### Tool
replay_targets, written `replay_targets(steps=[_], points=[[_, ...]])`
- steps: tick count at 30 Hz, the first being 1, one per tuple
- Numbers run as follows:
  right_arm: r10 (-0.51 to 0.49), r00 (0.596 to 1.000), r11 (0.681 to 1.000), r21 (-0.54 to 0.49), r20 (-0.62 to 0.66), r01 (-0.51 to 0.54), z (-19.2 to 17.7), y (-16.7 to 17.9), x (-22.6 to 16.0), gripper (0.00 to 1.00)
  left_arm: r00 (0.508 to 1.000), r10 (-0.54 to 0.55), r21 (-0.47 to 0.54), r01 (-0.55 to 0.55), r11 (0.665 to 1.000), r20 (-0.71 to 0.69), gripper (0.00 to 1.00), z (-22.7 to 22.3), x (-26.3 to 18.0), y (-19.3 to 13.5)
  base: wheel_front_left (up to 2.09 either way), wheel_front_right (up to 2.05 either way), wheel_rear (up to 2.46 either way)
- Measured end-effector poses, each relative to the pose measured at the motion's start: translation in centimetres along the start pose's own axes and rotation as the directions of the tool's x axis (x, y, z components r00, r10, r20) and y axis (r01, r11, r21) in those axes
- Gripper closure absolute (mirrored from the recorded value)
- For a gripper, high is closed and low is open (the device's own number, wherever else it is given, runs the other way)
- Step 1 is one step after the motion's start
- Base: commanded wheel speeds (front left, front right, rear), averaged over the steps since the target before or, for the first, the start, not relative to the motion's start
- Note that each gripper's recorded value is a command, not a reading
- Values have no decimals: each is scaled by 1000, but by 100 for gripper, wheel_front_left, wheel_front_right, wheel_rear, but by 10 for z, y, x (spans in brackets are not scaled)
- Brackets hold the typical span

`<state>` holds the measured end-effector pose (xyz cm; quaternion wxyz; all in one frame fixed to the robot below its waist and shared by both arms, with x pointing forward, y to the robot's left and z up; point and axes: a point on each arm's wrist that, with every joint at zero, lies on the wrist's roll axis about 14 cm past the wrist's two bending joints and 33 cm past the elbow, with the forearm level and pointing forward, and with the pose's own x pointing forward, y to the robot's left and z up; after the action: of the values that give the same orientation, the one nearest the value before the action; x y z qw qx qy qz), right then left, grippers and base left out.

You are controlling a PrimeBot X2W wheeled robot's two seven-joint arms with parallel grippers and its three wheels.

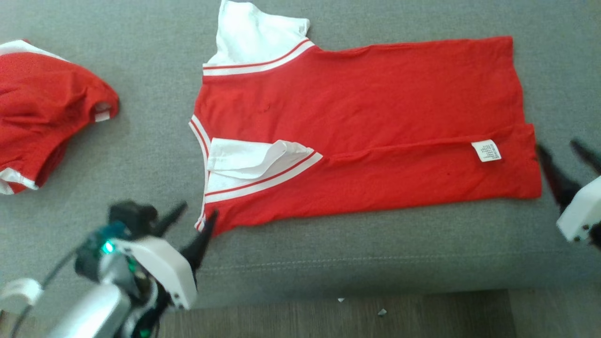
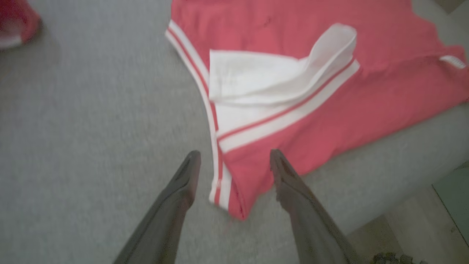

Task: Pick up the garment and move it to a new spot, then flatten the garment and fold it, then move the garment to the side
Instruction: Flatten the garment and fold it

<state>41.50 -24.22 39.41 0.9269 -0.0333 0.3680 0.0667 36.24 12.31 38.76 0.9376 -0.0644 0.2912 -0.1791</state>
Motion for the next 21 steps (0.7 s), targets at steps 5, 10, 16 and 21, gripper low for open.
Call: replay_targets(steps=[5,10,16,21], points=[[42,963,998,-46,266,-31,61,24,-8,0,985,3,47,-12,999,173,0,75,15,9,0,0,0],[119,952,993,-37,281,-113,58,53,5,0,963,-45,142,8,990,264,0,160,57,13,0,0,0],[138,961,990,-19,240,-137,47,57,29,0,991,-55,234,25,972,121,0,184,125,26,0,0,0],[107,965,994,-3,238,-109,44,44,43,0,999,-34,275,28,961,17,0,189,174,35,0,0,0]])
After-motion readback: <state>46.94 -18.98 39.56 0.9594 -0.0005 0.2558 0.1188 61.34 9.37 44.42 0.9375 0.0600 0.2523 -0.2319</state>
